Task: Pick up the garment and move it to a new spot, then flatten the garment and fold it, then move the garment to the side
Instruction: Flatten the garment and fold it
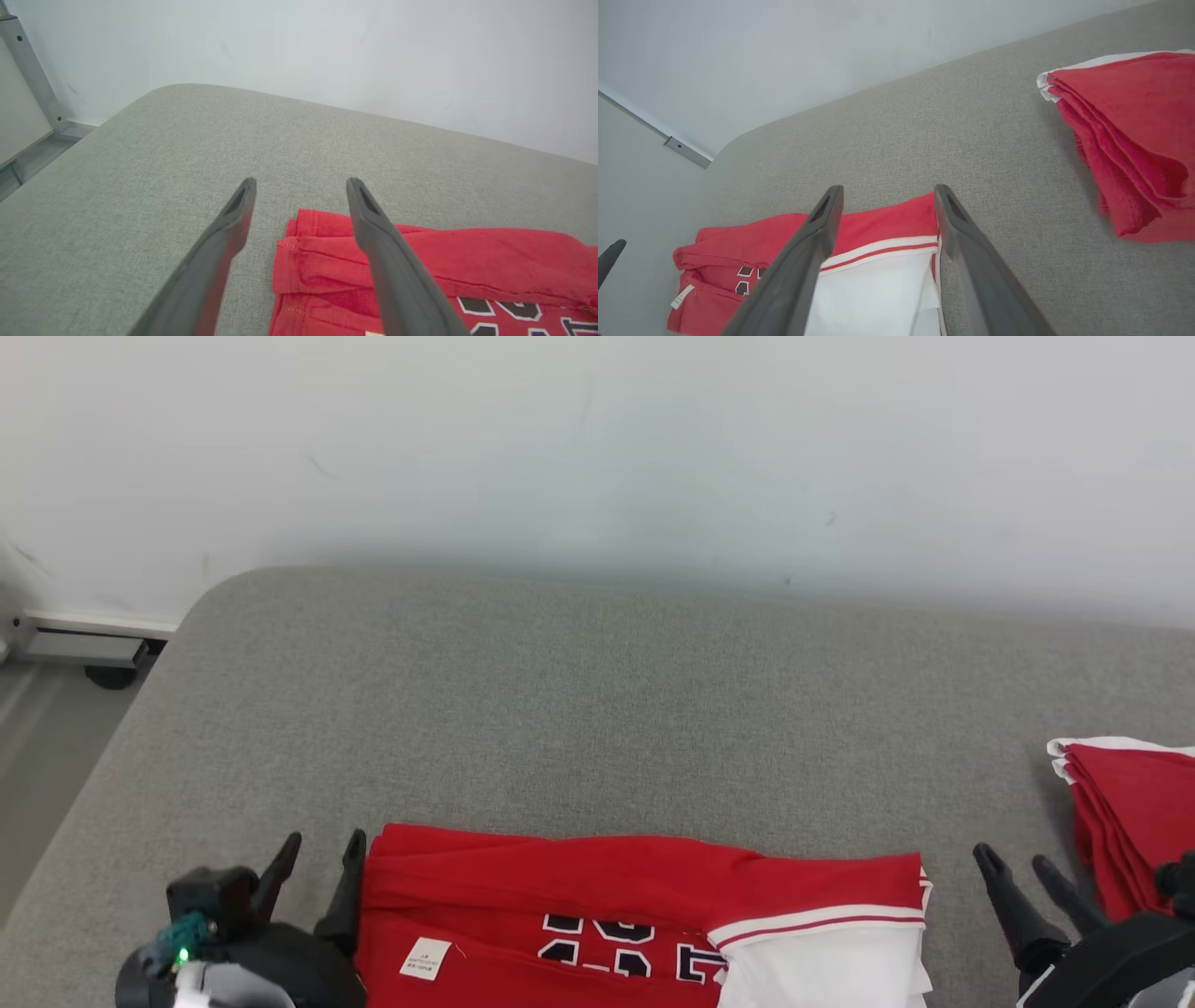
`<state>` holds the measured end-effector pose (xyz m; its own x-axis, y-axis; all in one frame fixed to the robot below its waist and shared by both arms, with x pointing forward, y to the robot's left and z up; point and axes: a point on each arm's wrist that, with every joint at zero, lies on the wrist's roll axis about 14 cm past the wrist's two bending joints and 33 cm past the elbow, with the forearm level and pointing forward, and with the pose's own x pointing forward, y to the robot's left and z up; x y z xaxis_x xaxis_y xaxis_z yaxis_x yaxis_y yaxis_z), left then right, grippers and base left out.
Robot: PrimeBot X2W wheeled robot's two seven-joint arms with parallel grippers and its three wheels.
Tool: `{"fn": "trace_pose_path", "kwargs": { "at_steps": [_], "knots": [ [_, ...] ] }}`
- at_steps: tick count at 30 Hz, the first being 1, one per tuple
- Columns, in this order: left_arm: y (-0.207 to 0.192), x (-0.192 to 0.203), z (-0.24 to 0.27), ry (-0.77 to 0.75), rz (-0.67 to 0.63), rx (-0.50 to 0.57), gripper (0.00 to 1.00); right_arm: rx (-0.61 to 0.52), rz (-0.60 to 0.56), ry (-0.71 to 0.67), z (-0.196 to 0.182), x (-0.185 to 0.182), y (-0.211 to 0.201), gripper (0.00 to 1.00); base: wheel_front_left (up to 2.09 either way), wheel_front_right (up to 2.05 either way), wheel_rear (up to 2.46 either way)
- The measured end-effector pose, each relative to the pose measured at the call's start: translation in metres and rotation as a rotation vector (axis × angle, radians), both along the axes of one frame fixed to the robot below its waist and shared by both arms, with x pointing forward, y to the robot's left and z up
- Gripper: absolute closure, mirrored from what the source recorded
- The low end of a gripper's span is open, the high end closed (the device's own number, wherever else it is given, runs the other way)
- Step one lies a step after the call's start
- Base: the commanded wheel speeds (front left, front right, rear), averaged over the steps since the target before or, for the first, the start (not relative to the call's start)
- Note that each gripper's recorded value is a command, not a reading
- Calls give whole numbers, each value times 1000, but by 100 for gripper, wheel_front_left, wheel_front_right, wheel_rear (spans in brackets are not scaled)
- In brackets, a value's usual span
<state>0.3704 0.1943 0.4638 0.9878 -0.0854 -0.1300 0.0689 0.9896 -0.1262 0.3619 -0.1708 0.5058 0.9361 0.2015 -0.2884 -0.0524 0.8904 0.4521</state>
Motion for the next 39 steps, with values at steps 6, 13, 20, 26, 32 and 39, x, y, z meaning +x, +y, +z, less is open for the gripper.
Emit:
{"fn": "trace_pose_path", "kwargs": {
  "at_steps": [6,13,20,26,32,39],
  "knots": [
    [-1,-16,13,-61,29,-12,0,-89,-110,-168,20,3,-19,0,0,0,0],
    [-7,-35,26,-121,43,-14,0,-110,-146,-259,21,-4,-15,0,0,0,0],
    [-6,-46,33,-149,57,-19,0,-147,-159,-286,10,-14,-22,0,0,0,0],
    [-7,-51,33,-151,55,-22,0,-148,-183,-302,5,-20,-31,0,0,0,0],
    [-14,-48,41,-174,34,-27,0,-128,-208,-307,-1,-24,-35,0,0,0,0],
    [-17,-46,47,-193,26,-33,0,-117,-218,-304,-8,-24,-36,0,0,0,0]
  ]
}}
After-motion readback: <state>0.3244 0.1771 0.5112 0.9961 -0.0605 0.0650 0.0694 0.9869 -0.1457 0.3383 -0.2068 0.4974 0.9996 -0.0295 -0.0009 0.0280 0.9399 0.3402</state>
